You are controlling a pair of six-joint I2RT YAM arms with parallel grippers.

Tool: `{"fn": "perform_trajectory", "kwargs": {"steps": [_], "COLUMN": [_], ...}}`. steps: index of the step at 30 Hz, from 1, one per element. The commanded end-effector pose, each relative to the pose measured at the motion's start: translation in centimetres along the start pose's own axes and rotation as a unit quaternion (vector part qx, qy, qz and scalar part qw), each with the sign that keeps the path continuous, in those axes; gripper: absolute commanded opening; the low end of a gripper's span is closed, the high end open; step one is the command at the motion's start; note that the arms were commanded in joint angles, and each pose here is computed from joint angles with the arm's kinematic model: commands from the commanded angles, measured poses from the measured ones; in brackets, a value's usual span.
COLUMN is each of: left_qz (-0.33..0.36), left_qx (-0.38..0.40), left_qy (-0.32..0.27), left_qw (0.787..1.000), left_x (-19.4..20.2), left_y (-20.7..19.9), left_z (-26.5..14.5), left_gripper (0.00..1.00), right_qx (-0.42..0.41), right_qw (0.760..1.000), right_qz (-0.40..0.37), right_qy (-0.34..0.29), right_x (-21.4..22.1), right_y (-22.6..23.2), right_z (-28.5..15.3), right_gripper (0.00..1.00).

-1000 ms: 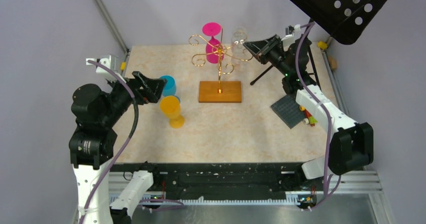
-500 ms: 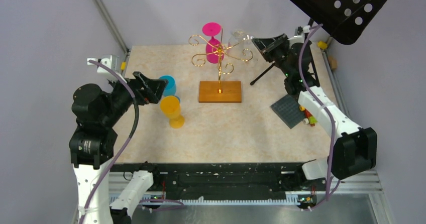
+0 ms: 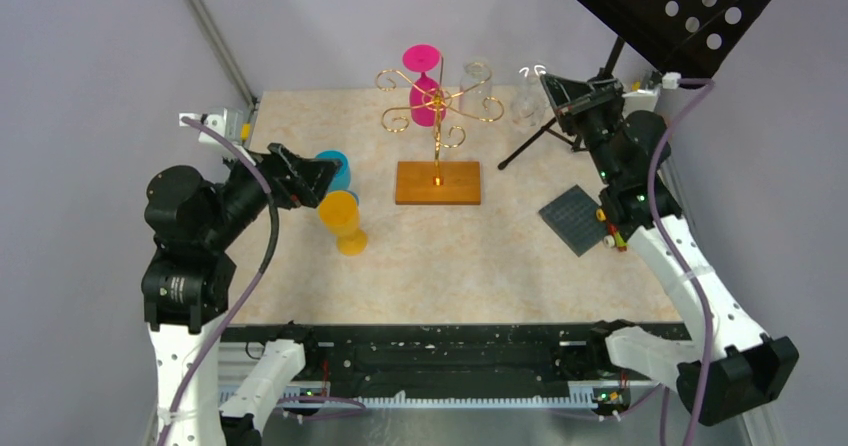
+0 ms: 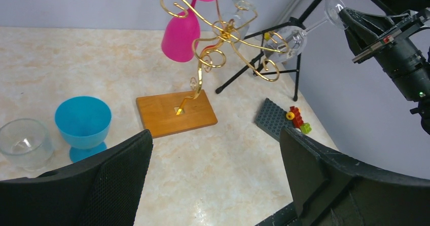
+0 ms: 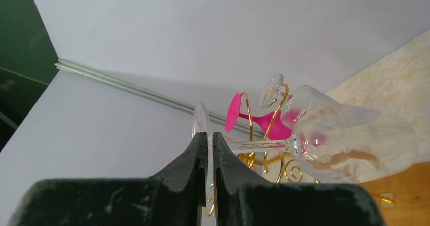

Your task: Take the wine glass off the wine glass rack

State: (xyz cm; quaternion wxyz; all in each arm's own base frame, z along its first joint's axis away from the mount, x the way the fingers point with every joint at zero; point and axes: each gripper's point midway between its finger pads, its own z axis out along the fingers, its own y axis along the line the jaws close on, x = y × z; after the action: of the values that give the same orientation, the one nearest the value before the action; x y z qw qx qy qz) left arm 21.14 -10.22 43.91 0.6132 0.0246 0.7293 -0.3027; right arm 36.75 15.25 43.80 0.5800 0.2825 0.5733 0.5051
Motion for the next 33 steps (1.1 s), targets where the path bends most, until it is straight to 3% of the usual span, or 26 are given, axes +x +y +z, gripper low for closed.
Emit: {"fn": "perform_trajectory", "kwargs": {"steps": [1, 8, 13, 17, 26, 33], "left_qz": [-0.001, -0.039, -0.019, 0.023, 0.187, 0.210], "left_qx": [0.087, 0.181, 0.261, 0.332, 0.407, 0.445], "left_qy": [-0.012, 0.007, 0.033, 0.041, 0.000, -0.004], "left_qw": [0.996, 0.983, 0.964, 0.942, 0.894, 0.871], "left_x": [-0.6, 1.1, 3.5, 5.9, 8.0, 9.7], "left_y": [-2.6, -4.4, -8.1, -11.7, -17.8, -19.8], "left_z": [1.0, 3.9, 5.7, 7.1, 10.5, 11.8], "left_gripper": [0.98, 0.95, 0.95, 0.92, 0.88, 0.75], "right_qx": [-0.027, -0.040, -0.069, -0.085, -0.102, -0.120], "right_qw": [0.999, 0.993, 0.984, 0.970, 0.939, 0.920], "right_qz": [0.031, 0.089, 0.126, 0.167, 0.229, 0.255], "right_qy": [0.005, 0.065, 0.107, 0.154, 0.235, 0.272], "right_x": [-0.8, 0.9, 1.7, 3.0, 5.7, 7.9], "right_y": [3.3, 3.9, 5.7, 6.5, 6.8, 7.3], "right_z": [-3.3, -8.5, -11.8, -13.6, -14.8, -14.4], "right_gripper": [0.00, 0.00, 0.00, 0.00, 0.00, 0.00]}}
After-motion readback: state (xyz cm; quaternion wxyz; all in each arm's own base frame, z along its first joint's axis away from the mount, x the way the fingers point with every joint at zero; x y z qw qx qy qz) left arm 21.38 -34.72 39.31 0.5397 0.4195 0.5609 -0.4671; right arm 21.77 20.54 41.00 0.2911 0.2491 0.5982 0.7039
